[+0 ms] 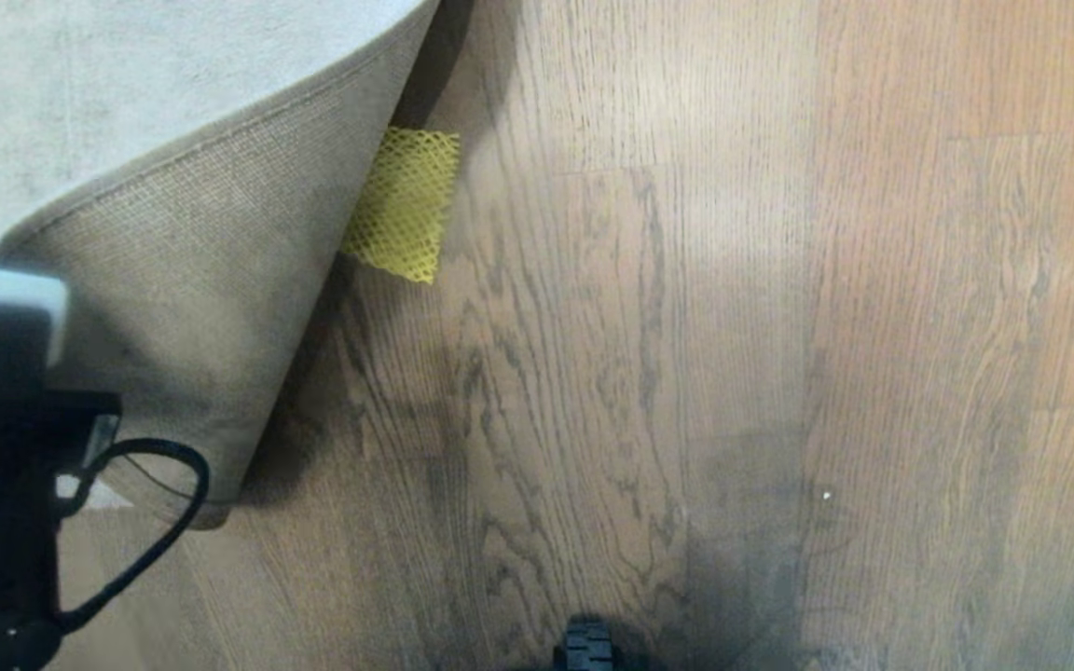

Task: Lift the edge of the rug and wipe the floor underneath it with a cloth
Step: Lift up the carpet

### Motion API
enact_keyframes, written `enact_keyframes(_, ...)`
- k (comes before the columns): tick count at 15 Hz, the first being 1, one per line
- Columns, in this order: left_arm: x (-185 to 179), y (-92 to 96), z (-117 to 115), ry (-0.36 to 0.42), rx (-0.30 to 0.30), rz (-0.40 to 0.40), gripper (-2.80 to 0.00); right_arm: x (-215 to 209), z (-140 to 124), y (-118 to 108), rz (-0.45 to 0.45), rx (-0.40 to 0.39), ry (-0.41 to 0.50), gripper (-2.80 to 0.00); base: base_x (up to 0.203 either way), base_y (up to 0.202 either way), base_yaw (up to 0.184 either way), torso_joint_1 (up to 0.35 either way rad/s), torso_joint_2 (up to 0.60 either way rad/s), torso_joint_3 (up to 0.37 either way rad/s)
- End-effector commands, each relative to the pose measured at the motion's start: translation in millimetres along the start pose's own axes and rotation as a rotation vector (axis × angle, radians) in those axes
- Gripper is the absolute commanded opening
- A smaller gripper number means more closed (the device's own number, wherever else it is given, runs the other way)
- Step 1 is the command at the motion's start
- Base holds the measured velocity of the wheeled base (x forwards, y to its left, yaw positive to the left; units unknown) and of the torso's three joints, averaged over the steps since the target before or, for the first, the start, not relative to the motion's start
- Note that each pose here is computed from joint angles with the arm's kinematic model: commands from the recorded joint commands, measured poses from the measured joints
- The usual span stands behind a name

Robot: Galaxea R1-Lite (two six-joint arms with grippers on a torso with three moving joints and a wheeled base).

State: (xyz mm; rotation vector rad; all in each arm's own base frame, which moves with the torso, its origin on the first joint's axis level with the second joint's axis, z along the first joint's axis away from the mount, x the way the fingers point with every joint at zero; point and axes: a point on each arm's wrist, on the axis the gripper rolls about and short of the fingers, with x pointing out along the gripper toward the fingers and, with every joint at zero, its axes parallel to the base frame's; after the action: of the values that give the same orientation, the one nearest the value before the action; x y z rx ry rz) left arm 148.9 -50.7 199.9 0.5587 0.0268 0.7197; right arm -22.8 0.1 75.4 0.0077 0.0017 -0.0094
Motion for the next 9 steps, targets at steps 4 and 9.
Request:
enact_keyframes(4, -3, 50.9, 7, -0.015, -0.087, 0.145, -2.80, 0, 0, 0, 0.000, 0.000, -0.001, -2.80, 0.000, 0.000, 0.000, 0.000, 0.00, 0.000)
enact_keyframes(9, -4, 70.4, 2, -0.005, -0.122, 0.231, -2.80, 0, 0, 0, 0.000, 0.000, -0.001, -2.80, 0.000, 0.000, 0.000, 0.000, 0.00, 0.000)
